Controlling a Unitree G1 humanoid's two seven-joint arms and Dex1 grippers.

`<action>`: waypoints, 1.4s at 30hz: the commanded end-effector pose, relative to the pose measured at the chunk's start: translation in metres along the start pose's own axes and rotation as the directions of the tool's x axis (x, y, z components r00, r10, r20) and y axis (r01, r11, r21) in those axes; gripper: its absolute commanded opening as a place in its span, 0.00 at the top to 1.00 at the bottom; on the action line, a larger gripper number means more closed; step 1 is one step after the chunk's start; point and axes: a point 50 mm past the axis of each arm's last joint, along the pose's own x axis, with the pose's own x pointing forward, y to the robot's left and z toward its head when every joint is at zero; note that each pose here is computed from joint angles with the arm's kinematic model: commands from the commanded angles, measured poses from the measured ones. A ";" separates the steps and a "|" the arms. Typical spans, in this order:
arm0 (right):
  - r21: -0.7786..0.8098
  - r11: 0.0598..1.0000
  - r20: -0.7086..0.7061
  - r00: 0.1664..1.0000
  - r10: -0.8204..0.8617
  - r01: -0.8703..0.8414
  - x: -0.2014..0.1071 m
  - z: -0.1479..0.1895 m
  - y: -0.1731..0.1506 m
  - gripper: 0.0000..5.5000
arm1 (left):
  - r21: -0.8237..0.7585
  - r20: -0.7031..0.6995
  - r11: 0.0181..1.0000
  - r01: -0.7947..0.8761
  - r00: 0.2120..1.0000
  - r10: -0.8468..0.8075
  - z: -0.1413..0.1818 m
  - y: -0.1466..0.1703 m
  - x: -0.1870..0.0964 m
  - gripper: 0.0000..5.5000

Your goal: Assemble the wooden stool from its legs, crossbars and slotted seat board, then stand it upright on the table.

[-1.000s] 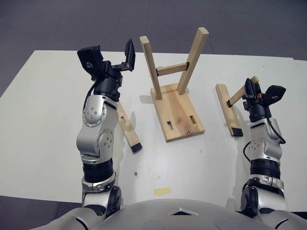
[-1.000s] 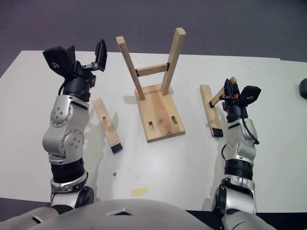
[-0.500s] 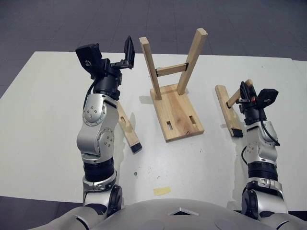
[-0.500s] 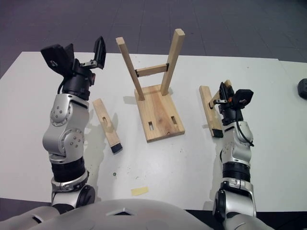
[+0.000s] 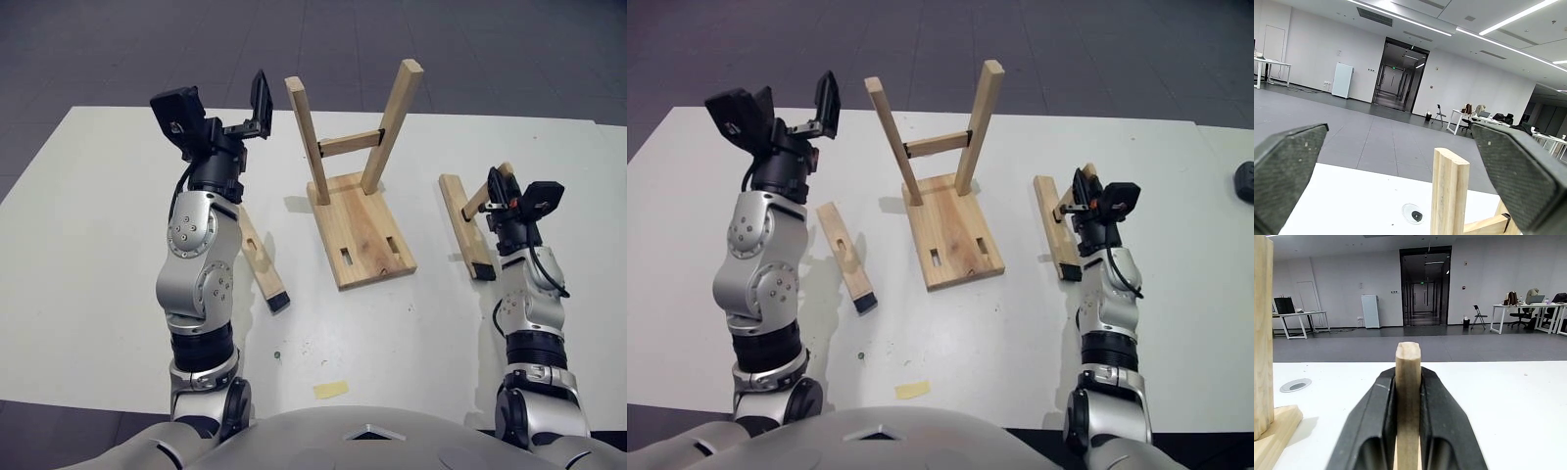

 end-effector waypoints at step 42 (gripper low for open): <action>-0.053 0.998 0.194 0.981 0.029 -0.019 0.086 0.129 0.045 0.02 | 0.005 0.008 0.996 -0.090 0.996 0.090 -0.002 0.011 0.005 0.02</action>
